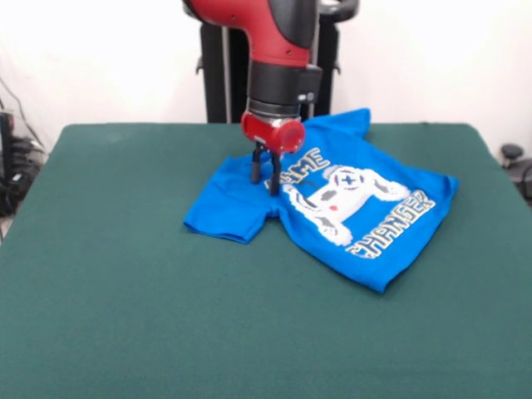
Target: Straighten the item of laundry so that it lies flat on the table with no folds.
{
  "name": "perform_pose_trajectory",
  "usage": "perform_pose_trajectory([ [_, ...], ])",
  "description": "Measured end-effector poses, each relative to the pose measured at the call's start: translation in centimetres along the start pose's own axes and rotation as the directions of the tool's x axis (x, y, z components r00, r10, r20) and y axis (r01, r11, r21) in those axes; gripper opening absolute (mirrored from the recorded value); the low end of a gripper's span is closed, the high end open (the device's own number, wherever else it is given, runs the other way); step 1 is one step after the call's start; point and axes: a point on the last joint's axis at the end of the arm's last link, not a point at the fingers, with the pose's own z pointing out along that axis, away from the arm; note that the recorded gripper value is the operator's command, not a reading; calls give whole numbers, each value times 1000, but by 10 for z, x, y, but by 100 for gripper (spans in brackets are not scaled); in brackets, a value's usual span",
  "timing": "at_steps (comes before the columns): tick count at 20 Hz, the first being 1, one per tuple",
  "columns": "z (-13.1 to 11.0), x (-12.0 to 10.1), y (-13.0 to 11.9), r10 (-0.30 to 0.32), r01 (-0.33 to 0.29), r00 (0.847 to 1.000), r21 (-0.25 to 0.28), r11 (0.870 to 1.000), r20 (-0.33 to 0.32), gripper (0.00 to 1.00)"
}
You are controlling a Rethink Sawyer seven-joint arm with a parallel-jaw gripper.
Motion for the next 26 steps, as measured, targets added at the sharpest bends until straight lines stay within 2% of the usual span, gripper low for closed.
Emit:
perform_pose_trajectory([
  [11, -7, 7, 0, -64, 63, 996, 11, 998, 59, 100],
  [18, -23, -6, 7, -65, 66, 993, 0, 998, 102, 100],
  [26, -36, -13, 14, -59, 62, 991, -16, 998, 122, 100],
])
